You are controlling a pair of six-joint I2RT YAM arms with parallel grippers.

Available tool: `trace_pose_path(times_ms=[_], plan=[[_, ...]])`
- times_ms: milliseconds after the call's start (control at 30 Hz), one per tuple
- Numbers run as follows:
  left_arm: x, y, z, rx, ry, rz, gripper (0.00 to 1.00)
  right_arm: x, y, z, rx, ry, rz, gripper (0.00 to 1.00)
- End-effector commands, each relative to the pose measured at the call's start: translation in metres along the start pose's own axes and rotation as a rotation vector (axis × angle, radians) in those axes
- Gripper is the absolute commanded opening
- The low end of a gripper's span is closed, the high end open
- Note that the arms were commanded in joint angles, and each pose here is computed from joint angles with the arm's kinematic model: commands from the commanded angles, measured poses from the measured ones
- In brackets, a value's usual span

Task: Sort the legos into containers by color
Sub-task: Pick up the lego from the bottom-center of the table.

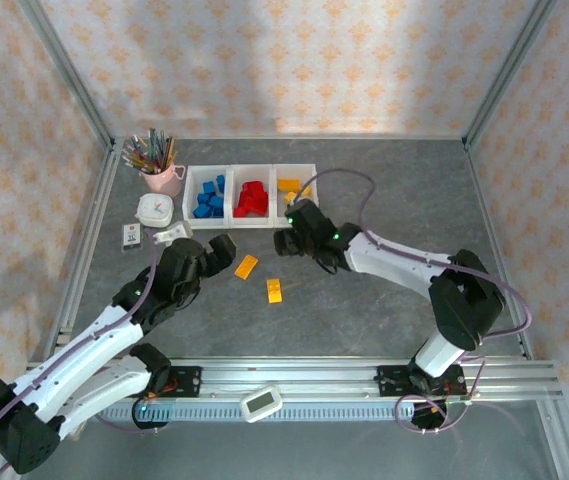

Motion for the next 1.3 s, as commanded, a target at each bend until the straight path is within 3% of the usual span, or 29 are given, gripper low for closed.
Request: trace_pose_path(times_ms=[0,233,500,767,1267], plan=[[0.017,0.001,-0.017,0.040,0.023,0.039,0.99,0.000,0.004,-0.030,0.034,-0.029,-0.008,0.73],[0.035,0.005,-0.030,0.041,0.056,0.077,0.99,0.017,-0.006,-0.091,0.119,-0.023,0.017,0.80],[0.041,0.010,-0.030,0.025,0.072,0.089,0.99,0.039,-0.021,-0.119,0.147,0.022,0.011,0.82],[0.040,0.009,-0.030,0.028,0.071,0.087,0.99,0.038,-0.039,-0.120,0.137,0.054,-0.049,0.69],[0.036,0.006,-0.030,0.030,0.071,0.069,0.99,0.035,-0.041,-0.106,0.086,0.094,-0.096,0.29]])
Point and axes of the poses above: each hand's point on the last joint's axis, 136 mm out from that joint toward the fingers, its own y axis back along the fingers, its own x axis along the line the jaws close on, z = x × y, the point moved 1 cm from there along y, back along the fingers, and after that the axes turned 13 degrees about -y, right-handed, at the moved point
